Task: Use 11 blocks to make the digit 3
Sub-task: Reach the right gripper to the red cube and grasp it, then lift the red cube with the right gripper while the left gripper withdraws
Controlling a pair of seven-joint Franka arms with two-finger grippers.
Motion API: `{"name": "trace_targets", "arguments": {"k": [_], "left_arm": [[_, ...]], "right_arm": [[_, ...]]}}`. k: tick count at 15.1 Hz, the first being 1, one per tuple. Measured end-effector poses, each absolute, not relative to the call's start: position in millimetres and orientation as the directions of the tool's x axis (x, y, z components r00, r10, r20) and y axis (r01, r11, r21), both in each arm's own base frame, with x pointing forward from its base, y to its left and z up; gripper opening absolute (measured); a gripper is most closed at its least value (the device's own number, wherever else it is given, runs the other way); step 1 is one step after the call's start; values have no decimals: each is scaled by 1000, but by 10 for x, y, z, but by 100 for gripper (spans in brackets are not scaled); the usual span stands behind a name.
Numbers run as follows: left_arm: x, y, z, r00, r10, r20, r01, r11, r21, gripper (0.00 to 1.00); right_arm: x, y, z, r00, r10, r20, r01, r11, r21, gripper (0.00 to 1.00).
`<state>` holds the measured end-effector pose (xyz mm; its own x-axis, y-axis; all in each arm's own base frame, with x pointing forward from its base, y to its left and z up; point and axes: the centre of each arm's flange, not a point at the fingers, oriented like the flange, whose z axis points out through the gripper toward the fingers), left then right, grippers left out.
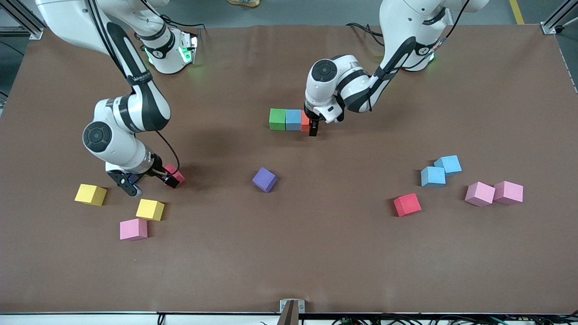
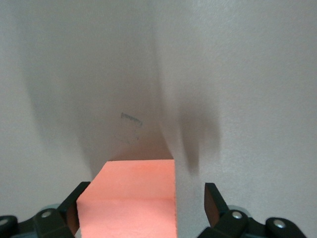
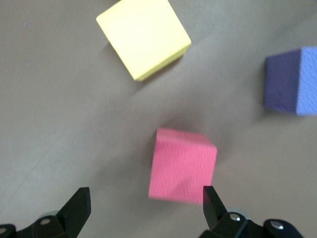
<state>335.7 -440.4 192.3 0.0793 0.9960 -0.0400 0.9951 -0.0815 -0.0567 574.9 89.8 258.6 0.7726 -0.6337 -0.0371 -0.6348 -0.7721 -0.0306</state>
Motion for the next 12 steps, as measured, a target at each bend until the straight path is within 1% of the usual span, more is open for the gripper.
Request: {"name": "trace_targets", "arguments": {"k": [4, 9, 12], "left_arm": [[3467, -4471, 2092, 82, 997, 9, 995, -81, -62, 100], [3465, -4869, 2650, 121, 993, 10, 992, -120, -37, 100], [3539, -4969, 2913, 121, 992, 42, 992, -120, -41, 100]], "right_arm": [[5705, 774, 2348, 773, -635, -13, -634, -772, -48, 100], [5528, 772, 2166, 775, -631, -46, -632, -775, -13, 100], [5463, 781, 2087, 776, -628, -60, -629, -777, 1, 100]]}}
